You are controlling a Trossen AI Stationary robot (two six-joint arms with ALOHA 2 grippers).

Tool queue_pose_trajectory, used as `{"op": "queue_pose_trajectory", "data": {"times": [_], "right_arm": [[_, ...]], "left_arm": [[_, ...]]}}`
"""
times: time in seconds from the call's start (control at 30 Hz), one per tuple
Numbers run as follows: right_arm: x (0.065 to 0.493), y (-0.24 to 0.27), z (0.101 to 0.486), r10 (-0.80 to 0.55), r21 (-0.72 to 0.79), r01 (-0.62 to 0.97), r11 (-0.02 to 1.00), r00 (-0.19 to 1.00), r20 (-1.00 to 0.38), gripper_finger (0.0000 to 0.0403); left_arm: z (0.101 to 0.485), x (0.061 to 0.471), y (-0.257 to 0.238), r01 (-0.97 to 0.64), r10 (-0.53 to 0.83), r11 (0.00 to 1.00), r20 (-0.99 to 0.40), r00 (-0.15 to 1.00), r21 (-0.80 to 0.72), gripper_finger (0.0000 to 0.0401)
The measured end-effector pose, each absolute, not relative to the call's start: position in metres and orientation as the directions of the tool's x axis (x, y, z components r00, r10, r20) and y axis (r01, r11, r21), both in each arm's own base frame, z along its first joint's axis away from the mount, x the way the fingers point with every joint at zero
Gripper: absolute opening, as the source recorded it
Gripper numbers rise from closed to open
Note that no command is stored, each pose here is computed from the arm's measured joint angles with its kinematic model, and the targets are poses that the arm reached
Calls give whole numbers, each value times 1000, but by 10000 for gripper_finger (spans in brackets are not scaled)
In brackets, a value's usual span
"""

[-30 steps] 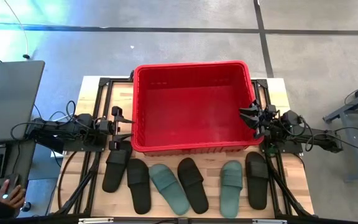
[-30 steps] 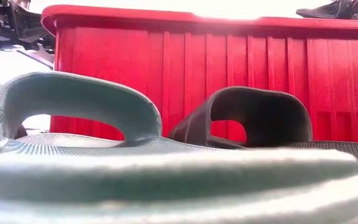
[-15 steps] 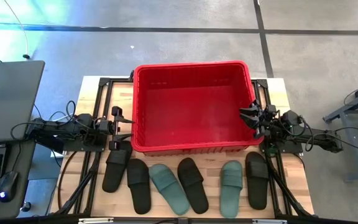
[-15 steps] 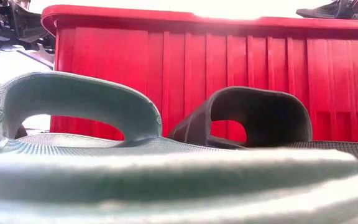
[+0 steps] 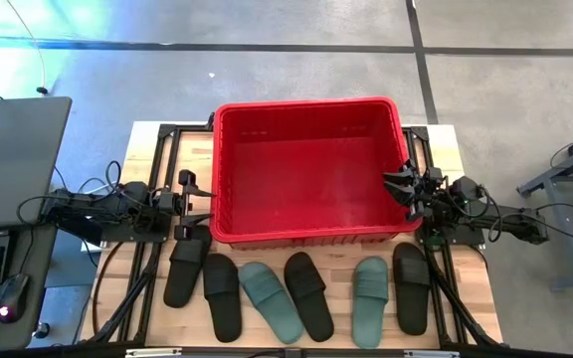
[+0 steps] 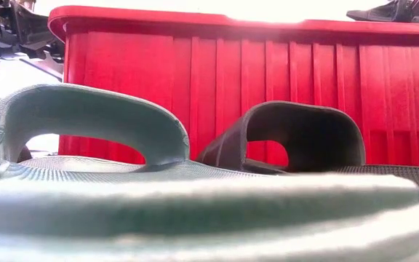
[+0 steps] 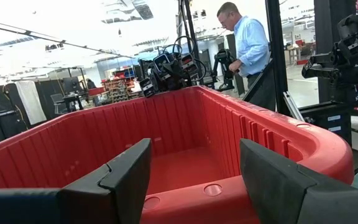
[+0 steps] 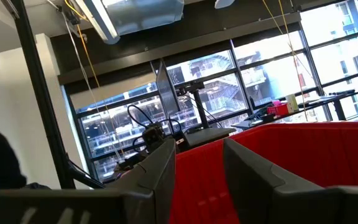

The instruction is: Pick and place slides into bin

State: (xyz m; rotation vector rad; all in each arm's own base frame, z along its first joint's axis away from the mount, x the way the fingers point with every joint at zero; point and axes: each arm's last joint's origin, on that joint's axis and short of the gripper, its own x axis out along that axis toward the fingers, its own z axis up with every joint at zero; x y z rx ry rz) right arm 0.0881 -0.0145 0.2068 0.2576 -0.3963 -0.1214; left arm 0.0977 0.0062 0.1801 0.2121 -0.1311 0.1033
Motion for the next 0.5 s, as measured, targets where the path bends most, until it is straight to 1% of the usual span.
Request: {"op": "queue_pose_trajectory", "data": {"times": [0.23,0.33,0.4,0.5], "right_arm": [[88,-15,207,-167,271,67,960,916,366,122],[88,-15,207,-167,271,67,960,916,366,122],[88,-14,207,-166,271,66,960,916,366,122],[88,-14,207,-166,271,66,960,916,366,122]], "left_arm": [[180,98,6,-116,88,972,140,986,203,227],[182,98,6,-120,88,972,162,983,202,227],[189,96,6,-118,74,976,232,970,183,227],[220,87,4,-124,31,972,410,911,202,227]]}}
